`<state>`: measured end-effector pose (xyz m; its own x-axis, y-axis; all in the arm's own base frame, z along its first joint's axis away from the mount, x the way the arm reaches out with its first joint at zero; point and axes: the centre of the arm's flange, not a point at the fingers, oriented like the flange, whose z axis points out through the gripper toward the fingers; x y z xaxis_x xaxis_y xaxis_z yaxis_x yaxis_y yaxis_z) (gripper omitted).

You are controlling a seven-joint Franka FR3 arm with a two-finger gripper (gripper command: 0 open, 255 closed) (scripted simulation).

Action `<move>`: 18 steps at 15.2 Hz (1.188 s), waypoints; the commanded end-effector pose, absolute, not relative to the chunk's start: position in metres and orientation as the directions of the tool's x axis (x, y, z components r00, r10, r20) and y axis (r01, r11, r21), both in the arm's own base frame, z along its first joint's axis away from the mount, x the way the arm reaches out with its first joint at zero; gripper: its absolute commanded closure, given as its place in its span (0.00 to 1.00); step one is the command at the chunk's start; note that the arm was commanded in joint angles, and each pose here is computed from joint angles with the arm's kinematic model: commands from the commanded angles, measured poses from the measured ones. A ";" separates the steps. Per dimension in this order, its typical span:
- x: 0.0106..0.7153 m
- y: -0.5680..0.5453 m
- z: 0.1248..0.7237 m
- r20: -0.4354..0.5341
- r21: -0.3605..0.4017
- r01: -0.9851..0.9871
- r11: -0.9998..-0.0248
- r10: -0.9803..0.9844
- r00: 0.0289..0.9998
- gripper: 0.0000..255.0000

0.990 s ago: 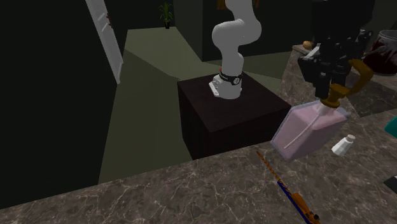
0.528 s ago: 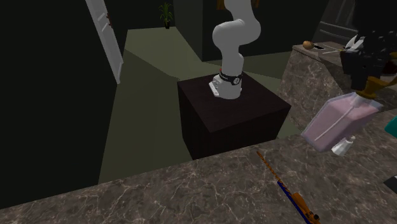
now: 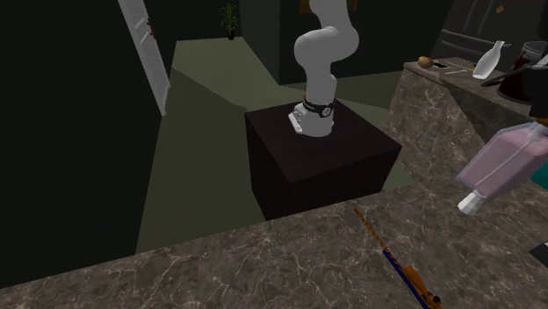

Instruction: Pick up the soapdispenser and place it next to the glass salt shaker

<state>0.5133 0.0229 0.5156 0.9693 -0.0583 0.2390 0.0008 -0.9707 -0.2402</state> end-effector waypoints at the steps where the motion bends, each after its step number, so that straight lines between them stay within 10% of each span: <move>1: 0.518 0.049 0.518 0.239 -0.241 -0.001 -0.970 -0.060 0.969 1.00; 18: 0.548 0.271 0.519 0.239 -0.241 -0.001 -0.970 -0.060 0.969 1.00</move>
<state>0.5478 0.2577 0.5171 0.9694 -0.0586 0.2385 0.0004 -0.9707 -0.2401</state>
